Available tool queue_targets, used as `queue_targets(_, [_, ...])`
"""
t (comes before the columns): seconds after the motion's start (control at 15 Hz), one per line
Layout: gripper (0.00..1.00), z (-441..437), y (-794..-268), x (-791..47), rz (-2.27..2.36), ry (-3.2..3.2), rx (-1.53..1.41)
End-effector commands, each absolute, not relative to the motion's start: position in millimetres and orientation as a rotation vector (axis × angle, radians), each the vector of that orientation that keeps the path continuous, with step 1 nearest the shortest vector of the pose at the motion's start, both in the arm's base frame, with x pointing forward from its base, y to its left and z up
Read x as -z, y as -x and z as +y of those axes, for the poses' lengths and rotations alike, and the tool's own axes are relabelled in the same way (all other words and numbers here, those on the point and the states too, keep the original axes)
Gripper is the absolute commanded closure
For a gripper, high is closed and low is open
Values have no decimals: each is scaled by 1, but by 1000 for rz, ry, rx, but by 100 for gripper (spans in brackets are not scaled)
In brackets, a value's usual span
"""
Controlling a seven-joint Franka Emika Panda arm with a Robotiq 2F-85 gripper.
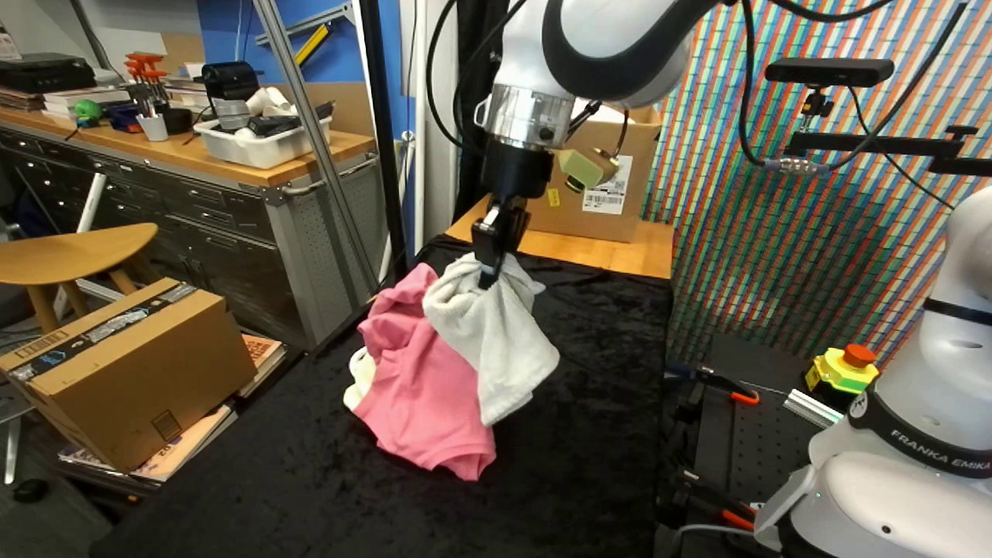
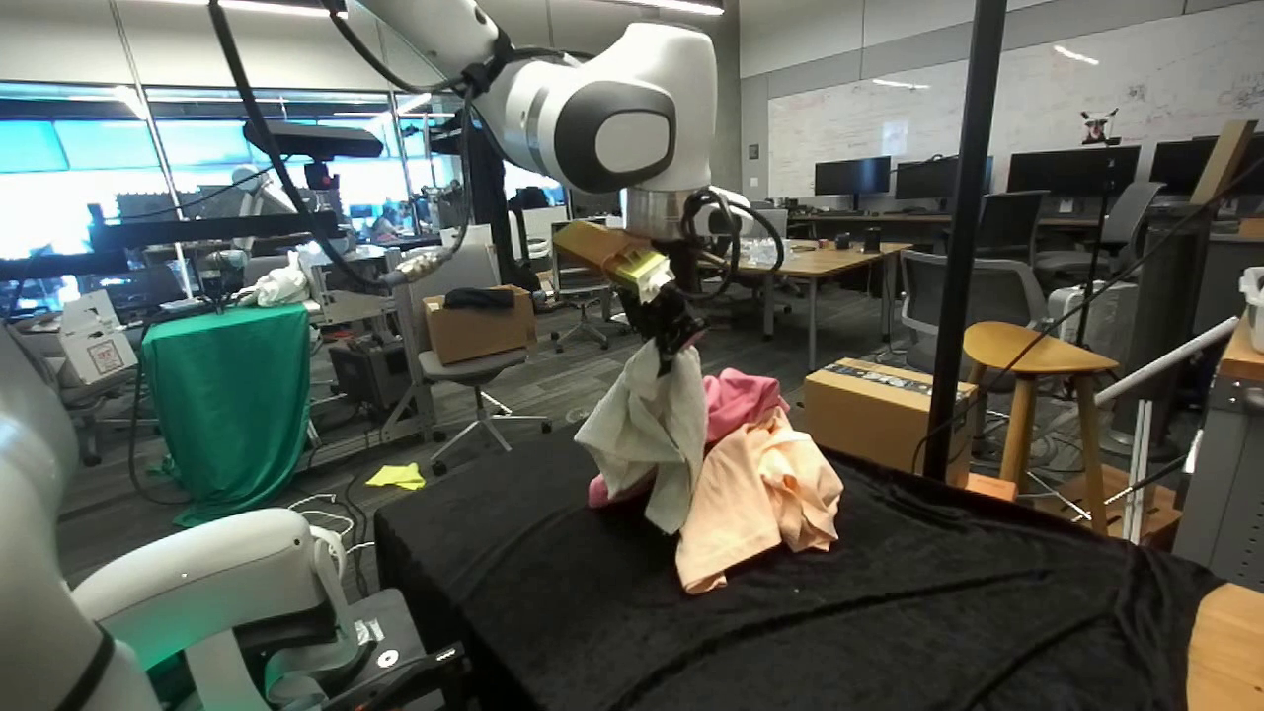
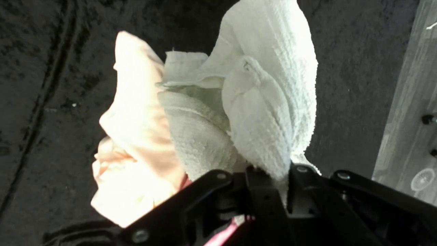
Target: Pile the items on the black tablecloth together.
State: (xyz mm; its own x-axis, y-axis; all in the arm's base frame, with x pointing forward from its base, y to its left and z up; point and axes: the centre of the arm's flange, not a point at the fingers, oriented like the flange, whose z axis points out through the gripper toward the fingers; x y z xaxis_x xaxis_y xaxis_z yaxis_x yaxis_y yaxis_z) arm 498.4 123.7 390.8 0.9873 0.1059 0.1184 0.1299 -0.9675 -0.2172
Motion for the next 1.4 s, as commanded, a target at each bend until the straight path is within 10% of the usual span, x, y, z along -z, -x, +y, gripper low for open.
queue_targets(0.0, [91,130,-534,-425,-74,2890,316])
queue_targets(1.2, [90,142,-574,-335,31,3017,189])
queue_targets(1.33, [63,142,-572,-336,25,3020,191])
